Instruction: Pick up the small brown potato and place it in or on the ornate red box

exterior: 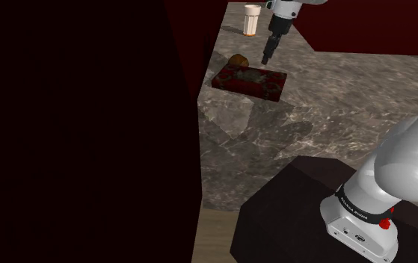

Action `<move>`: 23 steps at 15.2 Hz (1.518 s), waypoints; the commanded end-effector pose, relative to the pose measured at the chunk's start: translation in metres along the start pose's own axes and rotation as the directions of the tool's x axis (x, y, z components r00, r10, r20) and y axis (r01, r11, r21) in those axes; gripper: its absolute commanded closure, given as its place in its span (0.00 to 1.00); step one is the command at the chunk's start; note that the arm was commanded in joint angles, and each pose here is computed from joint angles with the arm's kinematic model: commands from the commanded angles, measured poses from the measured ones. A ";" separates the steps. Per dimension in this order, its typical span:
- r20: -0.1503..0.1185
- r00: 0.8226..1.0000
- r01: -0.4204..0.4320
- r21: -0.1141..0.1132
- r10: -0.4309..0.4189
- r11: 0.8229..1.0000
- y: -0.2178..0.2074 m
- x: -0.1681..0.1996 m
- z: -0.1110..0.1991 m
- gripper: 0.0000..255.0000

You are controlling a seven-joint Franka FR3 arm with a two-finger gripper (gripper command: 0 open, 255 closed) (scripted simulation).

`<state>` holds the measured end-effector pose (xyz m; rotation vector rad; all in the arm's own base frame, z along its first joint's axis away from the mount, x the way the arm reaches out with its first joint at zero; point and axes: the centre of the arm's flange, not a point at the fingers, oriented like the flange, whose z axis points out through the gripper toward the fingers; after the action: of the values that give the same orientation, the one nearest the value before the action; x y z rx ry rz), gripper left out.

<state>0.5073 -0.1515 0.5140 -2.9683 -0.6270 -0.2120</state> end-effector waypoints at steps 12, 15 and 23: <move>-0.113 0.979 0.170 0.018 -0.167 0.985 0.086 0.095 0.050 0.00; -0.113 0.979 0.170 0.018 -0.167 0.985 0.085 0.097 0.066 0.00; -0.113 0.979 0.170 0.018 -0.167 0.985 0.085 0.099 0.079 0.00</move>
<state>0.6406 -0.1814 0.4471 -2.8561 -0.8583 -0.3810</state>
